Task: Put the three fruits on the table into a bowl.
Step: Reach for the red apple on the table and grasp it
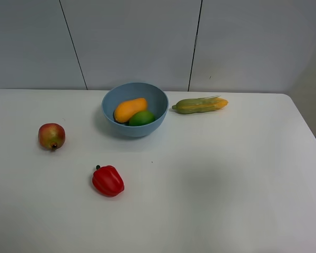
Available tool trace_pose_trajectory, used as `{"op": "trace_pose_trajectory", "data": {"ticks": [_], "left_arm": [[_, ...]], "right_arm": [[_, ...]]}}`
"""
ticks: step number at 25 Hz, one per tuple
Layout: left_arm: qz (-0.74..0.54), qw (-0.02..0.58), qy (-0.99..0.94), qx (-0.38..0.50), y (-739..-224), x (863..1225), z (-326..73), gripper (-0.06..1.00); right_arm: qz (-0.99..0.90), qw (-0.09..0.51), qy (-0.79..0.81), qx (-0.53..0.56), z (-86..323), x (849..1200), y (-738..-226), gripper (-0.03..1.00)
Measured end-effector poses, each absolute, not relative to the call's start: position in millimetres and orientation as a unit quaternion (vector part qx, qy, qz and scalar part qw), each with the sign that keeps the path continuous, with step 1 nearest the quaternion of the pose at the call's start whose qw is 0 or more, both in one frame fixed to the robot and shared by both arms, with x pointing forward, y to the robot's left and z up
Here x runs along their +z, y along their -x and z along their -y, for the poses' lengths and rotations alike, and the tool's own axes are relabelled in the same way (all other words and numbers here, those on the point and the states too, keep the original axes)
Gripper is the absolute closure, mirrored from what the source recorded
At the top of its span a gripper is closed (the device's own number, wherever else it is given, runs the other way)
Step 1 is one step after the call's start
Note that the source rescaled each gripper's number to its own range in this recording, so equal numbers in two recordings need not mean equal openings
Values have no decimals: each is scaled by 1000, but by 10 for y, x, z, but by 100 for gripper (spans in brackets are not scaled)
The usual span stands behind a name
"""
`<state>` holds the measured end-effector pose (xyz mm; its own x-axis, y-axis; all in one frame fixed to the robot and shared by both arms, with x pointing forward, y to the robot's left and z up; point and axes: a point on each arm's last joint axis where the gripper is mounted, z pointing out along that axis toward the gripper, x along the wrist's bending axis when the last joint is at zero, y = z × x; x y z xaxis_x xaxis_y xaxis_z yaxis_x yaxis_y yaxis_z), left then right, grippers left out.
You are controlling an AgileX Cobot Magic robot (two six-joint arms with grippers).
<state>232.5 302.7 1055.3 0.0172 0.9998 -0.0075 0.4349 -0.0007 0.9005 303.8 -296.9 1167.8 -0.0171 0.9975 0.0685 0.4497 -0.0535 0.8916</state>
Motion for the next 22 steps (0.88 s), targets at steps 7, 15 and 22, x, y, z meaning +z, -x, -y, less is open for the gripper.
{"op": "trace_pose_trajectory", "data": {"ticks": [7,15,22], "left_arm": [[-595,381,-603,370,-2325,10553,-3027,50],[-595,381,-603,370,-2325,10553,-3027,50],[-595,381,-603,370,-2325,10553,-3027,50]], "right_arm": [[-557,376,-609,420,3017,10847,-2312,15],[-590,367,-614,374,3030,10537,-2328,15],[-591,366,-615,373,3031,10533,-2329,15]]}}
